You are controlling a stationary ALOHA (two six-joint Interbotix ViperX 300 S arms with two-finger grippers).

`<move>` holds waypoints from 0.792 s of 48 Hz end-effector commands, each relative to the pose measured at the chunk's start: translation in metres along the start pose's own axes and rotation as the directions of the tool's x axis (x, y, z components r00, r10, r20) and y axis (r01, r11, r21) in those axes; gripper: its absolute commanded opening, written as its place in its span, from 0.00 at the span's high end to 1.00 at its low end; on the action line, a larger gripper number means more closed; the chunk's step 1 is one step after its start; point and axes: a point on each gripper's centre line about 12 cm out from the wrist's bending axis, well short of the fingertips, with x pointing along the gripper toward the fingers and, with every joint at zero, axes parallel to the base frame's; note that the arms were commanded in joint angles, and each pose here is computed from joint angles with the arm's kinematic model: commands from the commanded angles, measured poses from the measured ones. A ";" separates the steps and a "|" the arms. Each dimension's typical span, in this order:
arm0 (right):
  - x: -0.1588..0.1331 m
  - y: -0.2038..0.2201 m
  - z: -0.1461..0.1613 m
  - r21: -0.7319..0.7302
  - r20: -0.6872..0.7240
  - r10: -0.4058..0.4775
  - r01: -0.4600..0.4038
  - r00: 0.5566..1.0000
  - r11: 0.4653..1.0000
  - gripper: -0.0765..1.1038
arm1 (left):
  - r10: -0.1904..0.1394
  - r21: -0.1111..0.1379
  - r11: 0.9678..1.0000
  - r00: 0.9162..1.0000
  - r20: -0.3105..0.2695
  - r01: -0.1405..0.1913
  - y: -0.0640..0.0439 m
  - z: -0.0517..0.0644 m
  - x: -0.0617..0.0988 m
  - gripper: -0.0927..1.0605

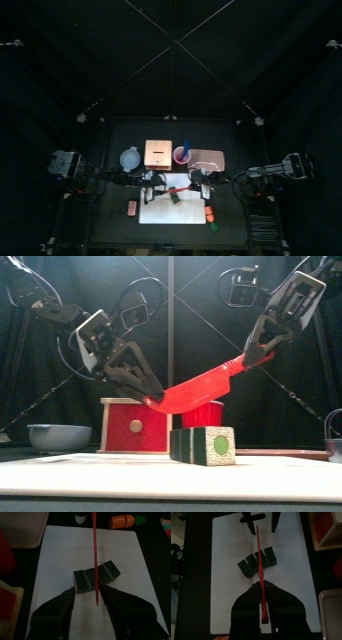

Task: Place sushi on board then cut the sushi with the knife then place the pieces on the plate
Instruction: Grasp knife edge with left hand

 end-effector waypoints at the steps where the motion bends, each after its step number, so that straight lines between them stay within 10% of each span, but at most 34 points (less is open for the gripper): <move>1: -0.005 0.004 0.013 -0.006 0.044 0.009 -0.009 0.999 1.000 0.63 | -0.006 0.001 1.000 0.999 0.032 0.006 -0.003 0.011 0.000 0.26; 38: -0.003 0.001 0.016 0.000 0.061 0.000 0.000 0.998 1.000 0.64 | -0.008 -0.005 1.000 1.000 0.011 0.008 -0.004 0.008 0.004 0.46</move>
